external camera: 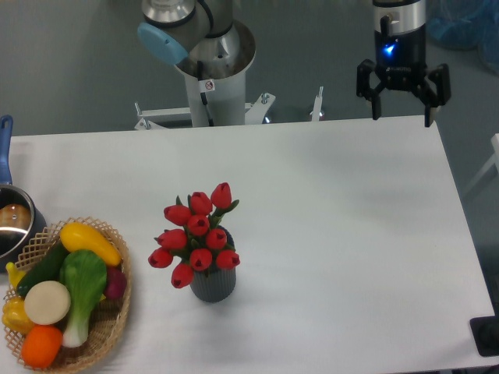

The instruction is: Pick up the flowers from the vase

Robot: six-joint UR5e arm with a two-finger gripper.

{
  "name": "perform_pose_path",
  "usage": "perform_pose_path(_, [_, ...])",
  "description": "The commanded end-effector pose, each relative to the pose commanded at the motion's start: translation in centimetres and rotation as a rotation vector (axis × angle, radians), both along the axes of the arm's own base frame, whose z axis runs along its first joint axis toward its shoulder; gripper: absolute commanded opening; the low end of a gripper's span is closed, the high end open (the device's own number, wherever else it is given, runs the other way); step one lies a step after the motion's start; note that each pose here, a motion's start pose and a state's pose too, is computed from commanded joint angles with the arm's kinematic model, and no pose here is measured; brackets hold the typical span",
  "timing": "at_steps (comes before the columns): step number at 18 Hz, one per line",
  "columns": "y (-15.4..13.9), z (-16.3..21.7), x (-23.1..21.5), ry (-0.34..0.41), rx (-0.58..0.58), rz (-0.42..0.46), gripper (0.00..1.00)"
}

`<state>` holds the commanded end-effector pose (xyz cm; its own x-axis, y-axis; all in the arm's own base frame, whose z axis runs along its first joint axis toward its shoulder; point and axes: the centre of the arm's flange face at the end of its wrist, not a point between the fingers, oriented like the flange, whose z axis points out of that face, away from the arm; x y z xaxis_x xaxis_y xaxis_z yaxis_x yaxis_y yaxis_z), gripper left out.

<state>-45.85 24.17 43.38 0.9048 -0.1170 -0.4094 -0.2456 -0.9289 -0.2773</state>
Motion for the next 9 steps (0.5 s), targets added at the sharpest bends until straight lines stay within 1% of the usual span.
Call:
perform_pose_path(2, [0.2,-0.3,0.2,-0.021,0.03,0.017,1.0])
perform_pose_path(6, [1.1,-0.8,0.3,-0.092,0.146,0.063,1.0])
perform_pose_path(9, [1.3,-1.2,0.2,-0.108,0.16,0.066,1.0])
